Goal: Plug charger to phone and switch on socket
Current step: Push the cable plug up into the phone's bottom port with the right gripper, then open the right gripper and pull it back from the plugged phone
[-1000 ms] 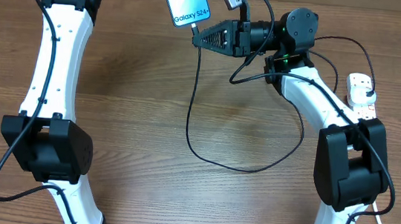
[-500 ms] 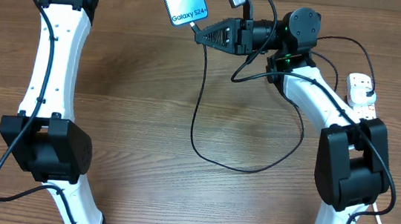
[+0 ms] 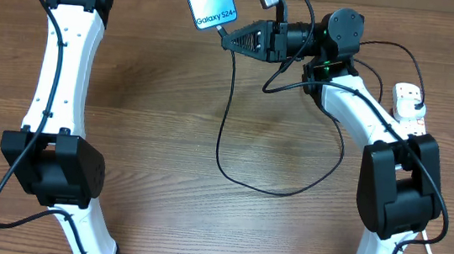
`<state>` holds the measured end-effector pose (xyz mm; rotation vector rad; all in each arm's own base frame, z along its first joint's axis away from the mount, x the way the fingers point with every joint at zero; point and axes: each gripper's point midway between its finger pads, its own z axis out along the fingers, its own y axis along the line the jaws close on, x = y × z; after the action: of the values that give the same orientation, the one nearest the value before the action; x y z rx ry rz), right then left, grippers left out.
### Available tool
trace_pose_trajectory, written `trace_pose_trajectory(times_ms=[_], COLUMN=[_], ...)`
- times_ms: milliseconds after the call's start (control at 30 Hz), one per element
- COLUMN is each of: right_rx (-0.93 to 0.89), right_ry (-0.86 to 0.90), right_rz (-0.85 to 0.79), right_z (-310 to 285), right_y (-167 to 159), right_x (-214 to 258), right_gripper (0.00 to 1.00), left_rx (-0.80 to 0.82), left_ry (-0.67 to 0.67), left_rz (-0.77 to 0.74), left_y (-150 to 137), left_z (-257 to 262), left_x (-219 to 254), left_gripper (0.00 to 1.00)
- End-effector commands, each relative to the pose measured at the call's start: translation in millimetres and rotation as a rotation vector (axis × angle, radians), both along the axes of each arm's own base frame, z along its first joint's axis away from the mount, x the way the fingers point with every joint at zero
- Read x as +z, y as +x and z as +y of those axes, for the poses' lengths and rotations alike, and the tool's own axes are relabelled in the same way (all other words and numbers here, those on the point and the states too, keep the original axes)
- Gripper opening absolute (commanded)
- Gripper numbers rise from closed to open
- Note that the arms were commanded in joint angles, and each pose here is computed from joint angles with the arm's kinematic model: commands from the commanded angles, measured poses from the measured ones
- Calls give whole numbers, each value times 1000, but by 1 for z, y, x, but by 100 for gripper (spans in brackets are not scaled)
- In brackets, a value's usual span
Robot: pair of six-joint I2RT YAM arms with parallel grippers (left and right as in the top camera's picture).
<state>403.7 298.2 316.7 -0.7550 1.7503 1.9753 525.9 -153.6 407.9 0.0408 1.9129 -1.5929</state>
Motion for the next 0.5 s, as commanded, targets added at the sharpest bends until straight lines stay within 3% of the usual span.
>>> trace_pose_trajectory(times_ms=[0,467], right_rx=[-96,-129], right_ry=[43,76], right_rz=[5,16], right_z=[-3,12], right_y=[19,20], right_x=[10,16], right_gripper=[4,4], left_rx=[-85,-107], left_ry=[-15,-14], left_rz=[6,6], left_y=[-15,-19], left_z=[-24,-38], left_x=[6,6], left_gripper=[4,4])
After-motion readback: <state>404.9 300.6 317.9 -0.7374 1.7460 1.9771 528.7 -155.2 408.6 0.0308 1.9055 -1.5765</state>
